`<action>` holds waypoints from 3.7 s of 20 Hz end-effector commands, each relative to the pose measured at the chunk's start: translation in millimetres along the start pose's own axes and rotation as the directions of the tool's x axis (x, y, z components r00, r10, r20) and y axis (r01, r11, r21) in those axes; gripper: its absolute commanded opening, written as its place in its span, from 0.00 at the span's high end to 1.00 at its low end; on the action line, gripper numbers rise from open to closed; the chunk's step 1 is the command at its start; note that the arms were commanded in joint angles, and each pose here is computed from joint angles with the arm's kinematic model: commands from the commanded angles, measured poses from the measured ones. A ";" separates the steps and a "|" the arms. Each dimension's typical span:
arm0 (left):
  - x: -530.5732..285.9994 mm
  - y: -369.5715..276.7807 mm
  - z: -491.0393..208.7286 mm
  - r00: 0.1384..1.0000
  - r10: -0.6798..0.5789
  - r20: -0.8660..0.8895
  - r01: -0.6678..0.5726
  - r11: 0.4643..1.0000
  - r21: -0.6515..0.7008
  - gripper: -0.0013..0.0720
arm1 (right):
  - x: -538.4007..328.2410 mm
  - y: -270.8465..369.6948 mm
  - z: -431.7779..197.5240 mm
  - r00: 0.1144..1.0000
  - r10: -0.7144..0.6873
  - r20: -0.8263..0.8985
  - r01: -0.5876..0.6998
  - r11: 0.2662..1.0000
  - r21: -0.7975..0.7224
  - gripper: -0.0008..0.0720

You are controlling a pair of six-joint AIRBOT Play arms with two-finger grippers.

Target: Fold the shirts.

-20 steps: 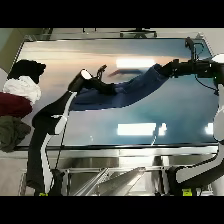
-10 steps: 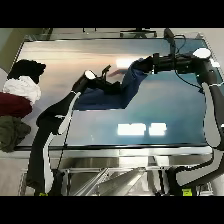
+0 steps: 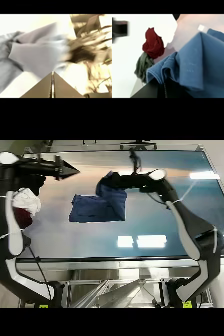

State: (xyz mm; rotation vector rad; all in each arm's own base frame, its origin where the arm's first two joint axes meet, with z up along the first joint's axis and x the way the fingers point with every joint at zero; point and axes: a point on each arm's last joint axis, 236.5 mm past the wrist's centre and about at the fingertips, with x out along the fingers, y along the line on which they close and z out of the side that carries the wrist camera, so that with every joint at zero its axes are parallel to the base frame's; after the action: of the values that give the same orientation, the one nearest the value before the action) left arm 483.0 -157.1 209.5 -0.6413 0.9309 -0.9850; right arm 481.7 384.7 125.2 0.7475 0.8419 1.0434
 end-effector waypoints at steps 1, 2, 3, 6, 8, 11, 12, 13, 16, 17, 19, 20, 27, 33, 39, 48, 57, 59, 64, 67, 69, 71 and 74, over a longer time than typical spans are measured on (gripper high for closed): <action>-78.4 -16.0 11.9 0.990 0.061 0.126 -0.073 0.993 0.091 0.98 | 92.7 -11.7 -38.1 0.994 -0.017 0.106 0.019 1.000 -0.017 0.88; -87.7 -17.3 12.6 0.987 0.071 0.141 -0.086 0.991 0.102 0.98 | 113.8 -9.3 -56.1 0.994 0.008 0.111 -0.006 1.000 -0.021 0.66; -92.7 -18.3 12.2 0.986 0.076 0.147 -0.093 0.990 0.110 0.98 | 132.8 -8.8 -72.6 0.992 0.026 0.124 -0.020 0.999 -0.047 0.46; -94.8 -16.6 7.5 0.989 0.075 0.129 -0.089 0.991 0.105 0.98 | 152.0 -16.0 -85.0 0.984 0.032 0.175 -0.027 0.999 -0.035 0.07; -93.4 -18.1 2.2 0.992 0.069 0.106 -0.081 0.991 0.106 0.98 | 141.8 3.3 -79.1 0.980 0.130 0.152 -0.123 0.991 -0.055 0.13; -90.9 -19.9 1.6 0.993 0.066 0.101 -0.077 0.991 0.109 0.98 | 102.2 21.1 -56.7 0.967 0.239 0.085 -0.230 0.967 -0.109 0.52; -89.6 -20.8 0.4 0.993 0.063 0.095 -0.074 0.991 0.110 0.98 | 86.2 10.5 -49.0 0.978 0.204 0.047 -0.199 0.976 -0.087 0.72; -87.1 -22.7 -1.5 0.995 0.059 0.085 -0.068 0.991 0.114 0.98 | 67.1 -8.1 -43.1 0.991 0.131 -0.003 -0.131 0.989 -0.067 0.78; -77.2 -29.7 -9.9 0.998 0.042 0.041 -0.046 0.991 0.124 0.98 | -22.6 -84.3 -32.9 0.962 -0.210 -0.173 0.201 0.977 -0.068 0.81; -72.7 -32.6 -12.5 0.999 0.035 0.026 -0.038 0.991 0.128 0.98 | -55.7 -110.0 -30.0 0.924 -0.322 -0.207 0.317 0.947 -0.057 0.62; -65.1 -37.1 -13.2 1.000 0.027 0.017 -0.029 0.990 0.136 0.98 | -100.9 -153.1 -29.2 0.853 -0.459 -0.247 0.471 0.882 -0.014 0.15; -61.8 -38.9 -12.9 1.000 0.024 0.016 -0.026 0.990 0.140 0.98 | -112.4 -170.6 -32.0 0.827 -0.497 -0.264 0.516 0.857 0.004 0.15; -64.0 -36.7 -10.5 0.999 0.029 0.027 -0.032 0.990 0.137 0.98 | -102.6 -236.5 -66.5 0.804 -0.482 -0.348 0.550 0.826 0.126 0.09; -67.7 -34.2 -8.8 0.999 0.034 0.037 -0.039 0.990 0.135 0.98 | -57.4 -238.7 -91.2 0.850 -0.381 -0.364 0.469 0.862 0.193 0.10; -67.7 -34.3 -9.1 0.999 0.034 0.036 -0.038 0.990 0.135 0.98 | -20.4 -210.7 -88.4 0.902 -0.293 -0.317 0.360 0.916 0.179 0.83; -67.6 -34.4 -8.9 0.999 0.034 0.037 -0.039 0.990 0.135 0.98 | -164.5 -177.5 64.5 0.890 -0.455 0.033 0.439 0.873 0.211 0.97; -67.6 -34.5 -8.8 0.999 0.034 0.037 -0.038 0.990 0.135 0.98 | -530.7 -235.6 51.5 0.465 -0.865 0.186 0.652 0.477 0.589 0.97; -66.0 -34.8 -8.6 0.999 0.032 0.037 -0.037 0.990 0.134 0.98 | -594.5 -238.9 8.3 0.353 -0.920 0.170 0.637 0.369 0.676 0.97; -28.8 -26.0 -27.7 0.999 -0.011 -0.034 0.014 0.997 0.079 0.98 | -669.0 -272.4 -126.7 0.143 -0.986 0.085 0.485 0.145 0.863 0.97; -3.1 -19.1 -46.8 0.995 -0.043 -0.093 0.045 0.999 0.027 0.98 | -661.7 -296.9 -201.1 0.123 -0.992 0.002 0.406 0.052 0.912 0.97; 8.8 -17.6 -57.1 0.990 -0.059 -0.125 0.059 0.998 0.001 0.98 | -652.4 -305.9 -225.6 0.129 -0.991 -0.035 0.404 0.020 0.914 0.97; 14.0 -19.5 -61.2 0.988 -0.066 -0.140 0.066 0.998 -0.002 0.98 | -653.1 -306.6 -226.3 0.121 -0.992 -0.033 0.412 0.020 0.911 0.97; 11.6 -24.4 -56.6 0.990 -0.062 -0.130 0.065 0.998 0.021 0.98 | -651.2 -306.0 -226.6 0.128 -0.991 -0.035 0.413 0.021 0.911 0.97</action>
State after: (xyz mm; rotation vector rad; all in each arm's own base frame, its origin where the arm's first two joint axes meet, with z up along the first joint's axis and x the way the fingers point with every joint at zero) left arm 427.4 -176.8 197.5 -0.6025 1.0167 -1.0939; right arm 249.2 -297.4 -87.2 1.0278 0.8301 -0.8429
